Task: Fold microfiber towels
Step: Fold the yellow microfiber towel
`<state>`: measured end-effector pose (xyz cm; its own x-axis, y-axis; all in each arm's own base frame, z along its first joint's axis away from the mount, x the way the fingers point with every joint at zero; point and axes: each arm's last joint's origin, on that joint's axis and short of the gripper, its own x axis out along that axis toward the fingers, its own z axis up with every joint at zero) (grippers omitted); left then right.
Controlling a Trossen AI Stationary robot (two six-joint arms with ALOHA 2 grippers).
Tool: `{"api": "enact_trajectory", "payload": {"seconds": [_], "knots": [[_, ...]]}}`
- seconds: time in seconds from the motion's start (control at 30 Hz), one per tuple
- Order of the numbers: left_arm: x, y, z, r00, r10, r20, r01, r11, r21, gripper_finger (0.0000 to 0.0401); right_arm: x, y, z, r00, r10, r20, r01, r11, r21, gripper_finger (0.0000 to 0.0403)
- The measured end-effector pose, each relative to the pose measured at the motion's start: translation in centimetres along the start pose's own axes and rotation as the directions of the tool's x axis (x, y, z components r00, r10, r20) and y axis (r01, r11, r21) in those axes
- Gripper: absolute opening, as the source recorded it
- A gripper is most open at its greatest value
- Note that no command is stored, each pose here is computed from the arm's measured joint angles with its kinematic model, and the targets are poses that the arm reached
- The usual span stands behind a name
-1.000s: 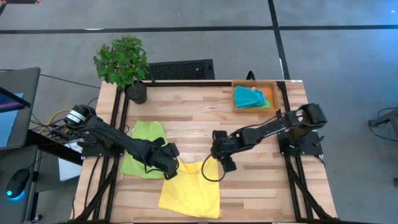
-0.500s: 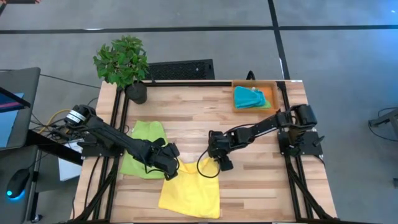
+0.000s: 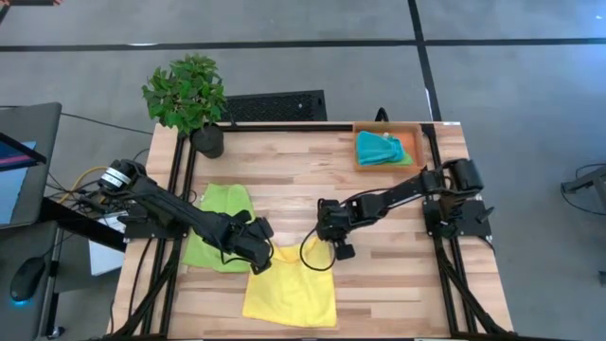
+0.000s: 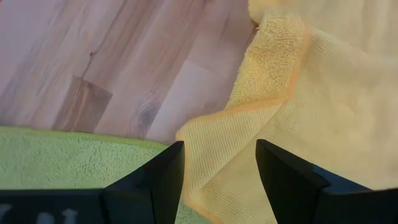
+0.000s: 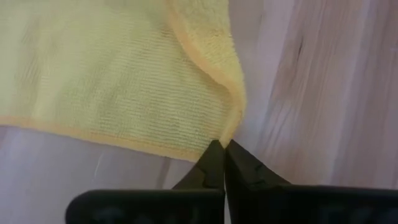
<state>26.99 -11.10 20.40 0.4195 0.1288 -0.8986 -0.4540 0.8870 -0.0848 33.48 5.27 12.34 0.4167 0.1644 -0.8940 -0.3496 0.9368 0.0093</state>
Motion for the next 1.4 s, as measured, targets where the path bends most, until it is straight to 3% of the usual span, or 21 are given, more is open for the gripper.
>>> {"api": "enact_trajectory", "payload": {"seconds": [0.13,0.3,0.5,0.7,1.03,1.17,1.4], "knots": [[0.2,0.4,0.4,1.0,0.009,0.001,-0.009,0.997,-0.078,0.019,-1.6,0.0,-0.4,0.999,-0.008,-0.036,0.009,1.0,0.008,0.0024],[0.8,0.9,1.4,1.0,-0.02,-0.016,0.019,0.997,-0.069,0.019,-4.5,0.1,0.1,0.998,-0.062,0.004,0.062,0.998,-0.005,0.0007],[2.3,1.9,3.4,0.99,-0.128,-0.056,0.13,0.991,0.03,0.019,-6.5,0.6,0.3,0.997,-0.067,0.034,0.068,0.997,-0.042,0.0014],[3.2,2.7,5.3,0.959,-0.278,-0.062,0.284,0.945,0.161,0.019,-7.5,1.0,0.1,0.997,-0.075,0.02,0.076,0.996,-0.052,0.0006],[5.2,2.8,6.0,0.955,-0.291,-0.046,0.287,0.882,0.374,0.019,-8.7,1.1,0.1,0.994,-0.101,0.036,0.104,0.992,-0.068,0.0011],[6.7,2.5,5.6,0.945,-0.313,-0.096,0.325,0.859,0.395,0.019,-8.9,1.0,0.0,0.994,-0.104,0.028,0.106,0.992,-0.066,0.0009],[7.9,2.7,5.3,0.948,-0.288,-0.131,0.317,0.865,0.389,0.019,-8.6,1.0,0.0,0.994,-0.104,0.023,0.105,0.992,-0.064,0.0015]]}}
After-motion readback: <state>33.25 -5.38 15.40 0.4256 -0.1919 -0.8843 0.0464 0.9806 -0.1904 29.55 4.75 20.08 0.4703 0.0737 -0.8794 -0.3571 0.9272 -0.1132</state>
